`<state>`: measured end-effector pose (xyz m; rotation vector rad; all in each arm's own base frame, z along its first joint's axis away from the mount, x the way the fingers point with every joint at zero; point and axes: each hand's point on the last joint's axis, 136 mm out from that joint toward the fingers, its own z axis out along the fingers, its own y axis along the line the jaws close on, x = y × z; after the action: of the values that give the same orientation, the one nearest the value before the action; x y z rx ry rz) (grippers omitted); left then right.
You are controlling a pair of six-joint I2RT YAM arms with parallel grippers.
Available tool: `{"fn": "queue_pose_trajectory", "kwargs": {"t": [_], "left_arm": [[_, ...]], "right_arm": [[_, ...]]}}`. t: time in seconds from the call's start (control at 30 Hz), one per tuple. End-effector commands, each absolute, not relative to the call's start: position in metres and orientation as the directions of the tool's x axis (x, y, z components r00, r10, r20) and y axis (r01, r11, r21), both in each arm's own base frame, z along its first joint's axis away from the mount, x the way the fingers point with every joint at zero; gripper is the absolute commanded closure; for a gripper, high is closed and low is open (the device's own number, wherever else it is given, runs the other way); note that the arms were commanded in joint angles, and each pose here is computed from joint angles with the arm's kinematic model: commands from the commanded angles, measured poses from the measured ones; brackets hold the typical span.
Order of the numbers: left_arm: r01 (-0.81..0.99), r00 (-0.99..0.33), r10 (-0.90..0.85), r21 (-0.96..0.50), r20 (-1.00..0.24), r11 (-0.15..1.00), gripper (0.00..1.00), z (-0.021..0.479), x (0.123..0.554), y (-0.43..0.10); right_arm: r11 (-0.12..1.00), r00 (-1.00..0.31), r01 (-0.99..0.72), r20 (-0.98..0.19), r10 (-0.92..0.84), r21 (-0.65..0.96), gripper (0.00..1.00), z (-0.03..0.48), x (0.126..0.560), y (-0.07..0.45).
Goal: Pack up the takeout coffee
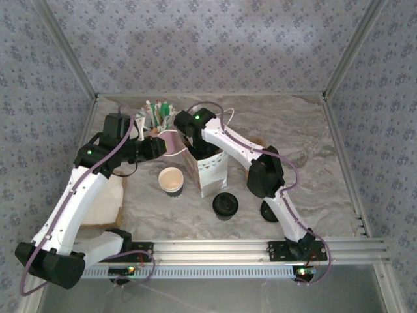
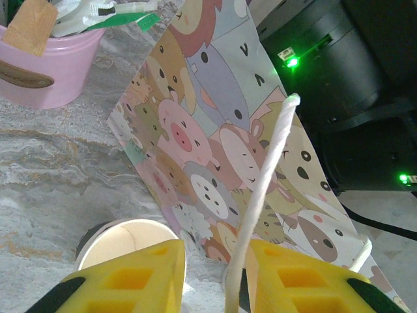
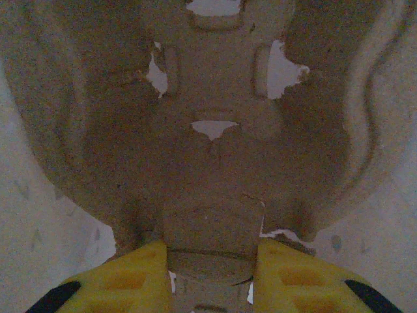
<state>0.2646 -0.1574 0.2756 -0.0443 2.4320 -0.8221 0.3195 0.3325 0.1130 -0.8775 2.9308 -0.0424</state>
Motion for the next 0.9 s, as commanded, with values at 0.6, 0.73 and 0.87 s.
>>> {"fn": "queue_pose_trajectory", "kwargs": {"t": [0.6,0.73,0.87], "left_arm": [[0.151,-0.826,-0.216,-0.572,-0.521,0.806,0.69,0.280,0.265,-0.156],[0.150,-0.825,-0.217,-0.574,-0.522,0.805,0.69,0.280,0.265,-0.156],[0.148,-0.825,-0.219,-0.573,-0.521,0.806,0.68,0.279,0.266,-0.156]], "right_arm": [[0.844,-0.836,-0.534,-0.118,-0.537,-0.053,0.54,0.139,0.318,0.327],[0.845,-0.835,-0.533,-0.135,-0.534,-0.048,0.52,0.147,0.318,0.326],[0.845,-0.833,-0.532,-0.153,-0.532,-0.041,0.49,0.156,0.318,0.327]]}}
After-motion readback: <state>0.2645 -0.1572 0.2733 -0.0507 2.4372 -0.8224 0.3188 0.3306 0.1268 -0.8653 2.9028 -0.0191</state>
